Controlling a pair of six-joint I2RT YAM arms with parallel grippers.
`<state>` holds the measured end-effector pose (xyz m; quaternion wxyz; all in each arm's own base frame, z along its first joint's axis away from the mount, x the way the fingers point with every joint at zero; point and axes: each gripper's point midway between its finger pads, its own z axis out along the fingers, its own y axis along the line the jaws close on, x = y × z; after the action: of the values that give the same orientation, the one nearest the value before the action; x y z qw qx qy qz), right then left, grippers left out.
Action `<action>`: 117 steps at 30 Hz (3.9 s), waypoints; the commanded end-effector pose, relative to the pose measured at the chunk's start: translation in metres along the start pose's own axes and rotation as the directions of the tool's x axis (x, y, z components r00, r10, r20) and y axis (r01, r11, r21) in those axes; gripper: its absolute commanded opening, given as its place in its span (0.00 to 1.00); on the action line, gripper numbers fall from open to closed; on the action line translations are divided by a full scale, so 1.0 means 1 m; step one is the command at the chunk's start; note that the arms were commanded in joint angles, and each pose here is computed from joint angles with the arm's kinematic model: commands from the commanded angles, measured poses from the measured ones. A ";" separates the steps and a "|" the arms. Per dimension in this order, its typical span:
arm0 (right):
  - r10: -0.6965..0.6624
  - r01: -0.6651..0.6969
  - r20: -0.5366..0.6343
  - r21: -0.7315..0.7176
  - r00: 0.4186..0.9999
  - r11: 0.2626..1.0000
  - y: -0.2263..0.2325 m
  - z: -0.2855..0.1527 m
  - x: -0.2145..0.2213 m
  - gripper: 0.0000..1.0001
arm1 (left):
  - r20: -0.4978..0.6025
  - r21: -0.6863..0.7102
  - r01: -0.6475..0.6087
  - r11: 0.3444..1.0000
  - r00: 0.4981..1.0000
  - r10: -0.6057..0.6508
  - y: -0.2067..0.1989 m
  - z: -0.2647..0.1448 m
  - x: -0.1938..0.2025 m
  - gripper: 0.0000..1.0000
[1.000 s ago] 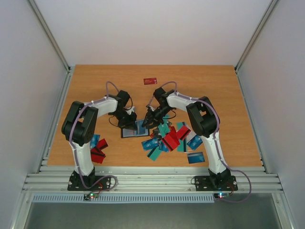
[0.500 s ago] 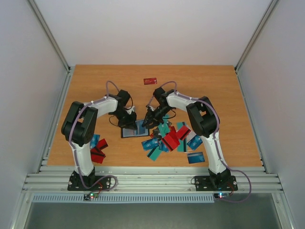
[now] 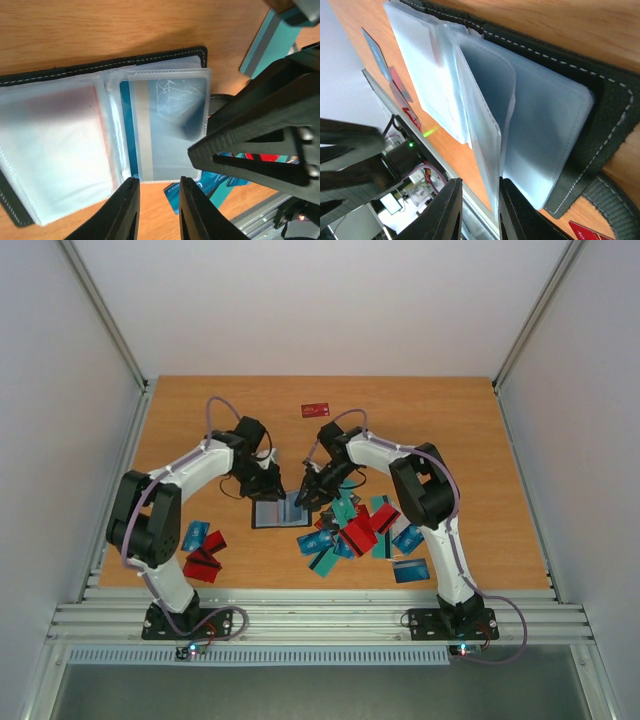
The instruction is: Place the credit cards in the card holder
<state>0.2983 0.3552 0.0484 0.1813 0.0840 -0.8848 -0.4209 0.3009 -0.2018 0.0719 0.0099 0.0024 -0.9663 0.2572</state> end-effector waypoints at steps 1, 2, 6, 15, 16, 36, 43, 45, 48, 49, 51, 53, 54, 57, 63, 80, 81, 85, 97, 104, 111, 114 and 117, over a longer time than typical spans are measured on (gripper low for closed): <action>0.019 -0.019 -0.011 0.028 1.000 0.999 -0.003 0.008 -0.001 0.22 | 0.050 -0.017 0.000 1.000 0.999 0.001 0.003 -0.026 0.001 0.27; 0.025 -0.025 -0.010 0.033 1.000 0.999 -0.004 0.007 -0.001 0.21 | 0.055 -0.018 0.003 1.000 0.999 -0.002 0.005 -0.028 0.002 0.28; 0.044 -0.043 -0.011 0.047 0.999 0.998 -0.004 0.007 0.001 0.22 | 0.082 -0.017 0.020 1.000 0.996 -0.019 0.014 -0.040 0.009 0.31; 0.092 -0.088 -0.025 0.118 0.995 0.989 0.026 0.023 0.005 0.22 | 0.153 -0.017 0.042 0.999 0.988 -0.038 0.029 -0.067 0.027 0.32; 0.088 -0.084 -0.034 0.116 0.996 0.990 0.035 0.028 0.003 0.22 | 0.161 -0.025 0.044 0.999 0.986 -0.039 0.031 -0.072 0.029 0.32; -0.249 0.229 0.080 0.198 0.965 0.953 0.143 -0.027 0.028 0.28 | 0.370 -0.102 0.044 0.994 0.929 -0.003 0.039 -0.147 0.057 0.42; -0.196 0.141 0.192 0.266 0.961 0.953 0.089 -0.072 0.049 0.28 | 0.320 0.016 -0.036 0.999 0.947 0.029 0.017 -0.128 0.057 0.42; -0.161 0.103 0.220 0.253 0.962 0.962 0.068 -0.081 0.056 0.29 | 0.302 0.048 -0.075 0.996 0.952 0.057 0.006 -0.122 0.058 0.42; -0.060 -0.003 0.267 0.228 0.962 0.974 0.035 -0.092 0.071 0.29 | 0.261 0.075 -0.149 0.986 0.957 0.125 -0.013 -0.106 0.064 0.42; -0.038 -0.026 0.279 0.224 0.960 0.974 0.025 -0.094 0.076 0.29 | 0.246 0.083 -0.174 0.981 0.958 0.149 -0.019 -0.100 0.066 0.42; 0.001 -0.071 0.304 0.220 0.953 0.973 0.007 -0.099 0.087 0.29 | 0.227 0.102 -0.213 0.972 0.956 0.186 -0.033 -0.090 0.068 0.42; 0.039 -0.122 0.334 0.232 0.942 0.965 -0.012 -0.105 0.097 0.30 | 0.208 0.121 -0.246 0.962 0.954 0.217 -0.046 -0.080 0.070 0.42; 0.063 -0.151 0.345 0.235 0.937 0.960 -0.022 -0.106 0.103 0.30 | 0.198 0.129 -0.259 0.957 0.952 0.231 -0.051 -0.074 0.070 0.42; 0.130 -0.228 0.379 0.225 0.916 0.947 -0.049 -0.112 0.117 0.33 | 0.166 0.155 -0.300 0.941 0.947 0.275 -0.071 -0.058 0.070 0.42; 0.227 -0.306 0.380 0.163 0.897 0.938 -0.084 -0.104 0.138 0.40 | 0.062 0.170 -0.371 0.913 0.929 0.366 -0.108 -0.013 0.074 0.42; 0.357 -0.373 0.409 -0.045 0.840 0.927 -0.112 -0.071 0.150 0.53 | -0.150 0.202 -0.404 0.892 0.887 0.436 -0.140 0.086 0.049 0.42; 0.365 -0.379 0.406 -0.048 0.838 0.924 -0.115 -0.069 0.151 0.53 | -0.155 0.207 -0.403 0.891 0.886 0.437 -0.142 0.090 0.048 0.42; 0.381 -0.393 0.401 -0.056 0.833 0.918 -0.122 -0.064 0.152 0.53 | -0.179 0.215 -0.401 0.890 0.880 0.440 -0.145 0.105 0.047 0.42; 0.404 -0.404 0.410 -0.093 0.817 0.910 -0.136 -0.064 0.147 0.51 | -0.303 0.177 -0.378 0.909 0.858 0.415 -0.115 0.149 0.078 0.41; 0.400 -0.389 0.427 -0.119 0.811 0.914 -0.138 -0.067 0.143 0.50 | -0.332 0.160 -0.347 0.924 0.863 0.381 -0.101 0.154 0.088 0.39; 0.348 -0.295 0.441 -0.187 0.827 0.937 -0.120 -0.072 0.133 0.49 | -0.350 0.182 -0.328 0.927 0.859 0.373 -0.103 0.152 0.095 0.37; 0.345 -0.290 0.440 -0.189 0.829 0.938 -0.118 -0.073 0.132 0.49 | -0.336 0.232 -0.329 0.915 0.856 0.393 -0.113 0.144 0.099 0.37; 0.364 -0.315 0.427 -0.182 0.828 0.931 -0.124 -0.069 0.132 0.47 | -0.335 0.264 -0.327 0.908 0.852 0.404 -0.118 0.140 0.103 0.36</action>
<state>0.1840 0.1887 0.0297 0.0870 -0.1939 -0.8751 -0.4347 0.2349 -0.3808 0.0320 0.0826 -0.2371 -0.9008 0.3543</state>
